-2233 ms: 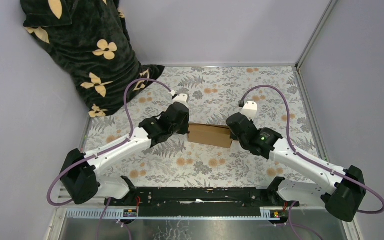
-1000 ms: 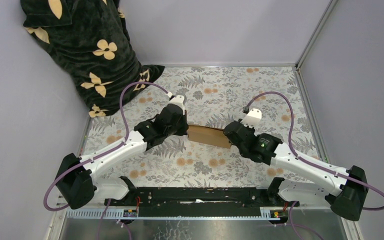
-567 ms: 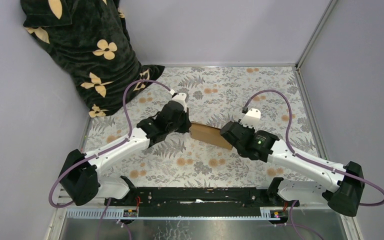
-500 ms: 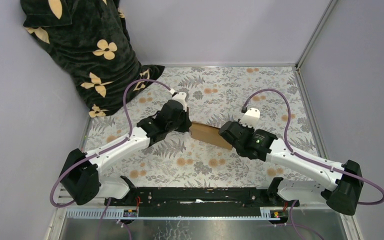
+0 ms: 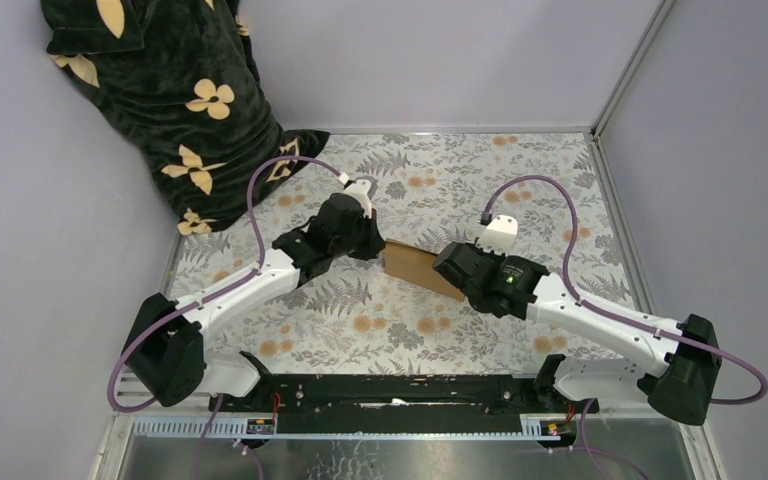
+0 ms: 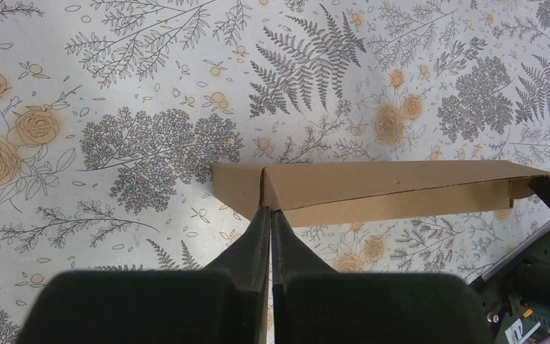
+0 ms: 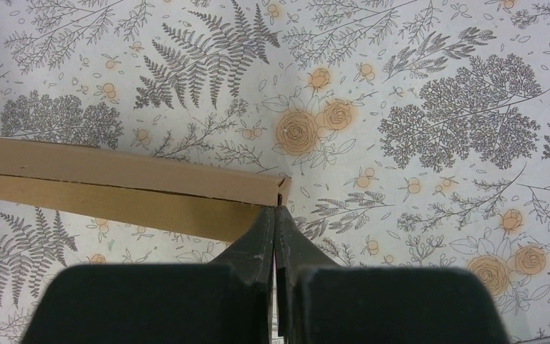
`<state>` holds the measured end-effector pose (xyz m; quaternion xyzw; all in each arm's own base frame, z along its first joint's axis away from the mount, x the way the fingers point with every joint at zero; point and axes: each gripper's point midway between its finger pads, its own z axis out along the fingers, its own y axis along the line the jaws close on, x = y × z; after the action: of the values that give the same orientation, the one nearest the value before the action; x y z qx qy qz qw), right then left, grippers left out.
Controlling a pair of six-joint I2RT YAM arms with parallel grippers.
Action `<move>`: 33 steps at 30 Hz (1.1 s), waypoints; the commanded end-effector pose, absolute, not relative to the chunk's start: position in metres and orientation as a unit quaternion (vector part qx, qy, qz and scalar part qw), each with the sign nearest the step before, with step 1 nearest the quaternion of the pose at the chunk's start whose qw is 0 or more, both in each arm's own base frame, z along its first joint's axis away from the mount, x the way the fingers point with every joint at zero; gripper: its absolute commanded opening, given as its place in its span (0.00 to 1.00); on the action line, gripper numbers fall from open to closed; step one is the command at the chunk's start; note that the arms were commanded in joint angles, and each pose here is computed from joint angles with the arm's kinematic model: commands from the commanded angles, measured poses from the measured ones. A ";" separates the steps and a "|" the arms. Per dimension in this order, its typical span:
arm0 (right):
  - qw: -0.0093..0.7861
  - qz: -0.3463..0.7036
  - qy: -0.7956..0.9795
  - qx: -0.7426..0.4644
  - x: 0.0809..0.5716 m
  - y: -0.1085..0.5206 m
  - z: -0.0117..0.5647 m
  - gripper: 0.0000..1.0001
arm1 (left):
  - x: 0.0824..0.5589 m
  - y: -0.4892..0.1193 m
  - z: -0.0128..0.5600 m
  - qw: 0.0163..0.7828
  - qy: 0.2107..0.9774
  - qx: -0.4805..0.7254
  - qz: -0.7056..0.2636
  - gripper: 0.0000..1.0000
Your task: Fold the paper box
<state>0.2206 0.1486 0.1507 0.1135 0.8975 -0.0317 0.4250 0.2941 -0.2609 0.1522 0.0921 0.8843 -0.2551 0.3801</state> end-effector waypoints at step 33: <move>0.328 -0.168 0.929 0.027 0.175 0.092 0.114 0.00 | 0.296 -0.243 0.126 0.356 0.906 0.095 -0.210 0.03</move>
<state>0.1799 0.0939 0.1108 0.0312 0.9262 -0.1689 0.3357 0.2933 -0.2452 0.1304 0.0891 0.9046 -0.2190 0.3547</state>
